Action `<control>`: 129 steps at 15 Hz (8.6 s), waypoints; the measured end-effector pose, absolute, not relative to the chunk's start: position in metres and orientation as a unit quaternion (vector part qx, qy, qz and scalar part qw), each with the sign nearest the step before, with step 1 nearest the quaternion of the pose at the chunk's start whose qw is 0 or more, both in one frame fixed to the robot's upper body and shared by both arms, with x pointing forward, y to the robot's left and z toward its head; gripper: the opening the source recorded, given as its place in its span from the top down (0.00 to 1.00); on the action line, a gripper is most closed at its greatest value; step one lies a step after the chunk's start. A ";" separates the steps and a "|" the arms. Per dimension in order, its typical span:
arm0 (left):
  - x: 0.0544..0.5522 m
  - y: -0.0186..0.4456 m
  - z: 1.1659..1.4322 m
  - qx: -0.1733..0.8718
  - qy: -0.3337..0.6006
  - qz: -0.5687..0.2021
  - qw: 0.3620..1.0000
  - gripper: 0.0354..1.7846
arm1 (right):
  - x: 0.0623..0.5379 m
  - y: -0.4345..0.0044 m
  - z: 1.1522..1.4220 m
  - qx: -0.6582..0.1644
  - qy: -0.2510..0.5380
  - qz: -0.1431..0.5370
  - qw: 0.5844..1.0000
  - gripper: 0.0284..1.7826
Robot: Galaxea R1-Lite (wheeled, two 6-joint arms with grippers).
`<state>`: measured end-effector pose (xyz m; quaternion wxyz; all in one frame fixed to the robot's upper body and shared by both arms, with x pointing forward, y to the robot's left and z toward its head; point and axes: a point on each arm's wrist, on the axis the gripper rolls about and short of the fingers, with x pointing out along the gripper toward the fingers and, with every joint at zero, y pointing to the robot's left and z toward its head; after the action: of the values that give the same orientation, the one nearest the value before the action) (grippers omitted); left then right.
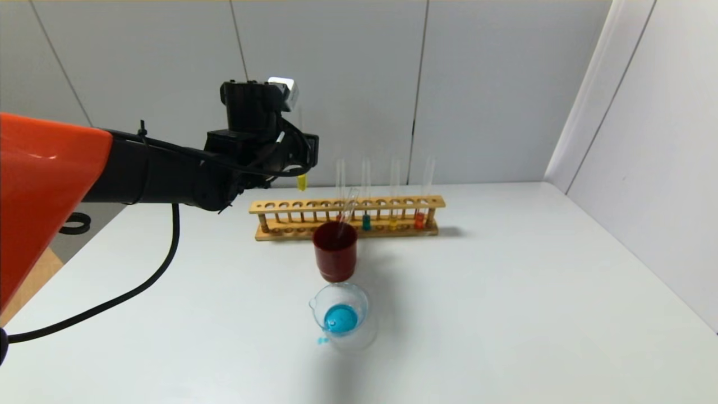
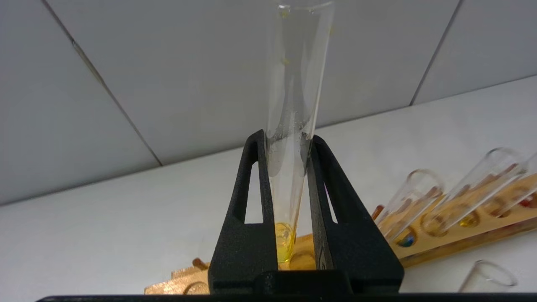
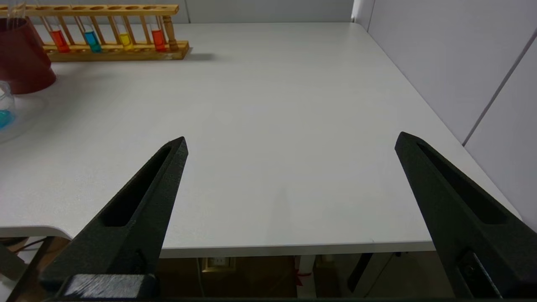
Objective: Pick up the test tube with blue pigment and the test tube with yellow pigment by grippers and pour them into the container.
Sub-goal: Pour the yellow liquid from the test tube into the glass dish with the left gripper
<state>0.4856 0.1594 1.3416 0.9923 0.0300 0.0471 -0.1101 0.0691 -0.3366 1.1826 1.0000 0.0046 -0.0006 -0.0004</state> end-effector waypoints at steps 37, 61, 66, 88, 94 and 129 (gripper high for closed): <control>0.262 0.262 1.326 0.168 0.092 -0.122 0.974 0.87 | 0.069 -0.337 1.183 0.005 -0.001 0.000 1.000 0.03; 0.303 0.221 1.285 0.228 0.119 -0.169 0.952 0.87 | 0.069 -0.337 1.183 0.005 -0.001 0.000 1.000 0.03; 0.311 0.218 1.286 0.283 0.090 -0.174 0.939 0.87 | 0.069 -0.337 1.183 0.005 -0.001 0.000 1.000 0.03; 0.274 0.298 1.312 0.188 0.100 -0.181 0.960 0.87 | 0.069 -0.337 1.183 0.005 -0.001 0.000 1.000 0.03; 0.250 0.314 1.312 0.168 0.086 -0.265 0.945 0.87 | 0.069 -0.337 1.183 0.005 -0.001 0.000 1.000 0.03; 0.304 0.219 1.265 0.376 0.097 -0.301 0.871 0.87 | 0.069 -0.337 1.183 0.005 -0.001 0.000 1.000 0.03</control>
<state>0.3038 0.2190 1.2653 0.8711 0.3759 0.0967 -0.3007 0.0691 -0.3366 1.1826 1.0000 0.0046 -0.0006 -0.0002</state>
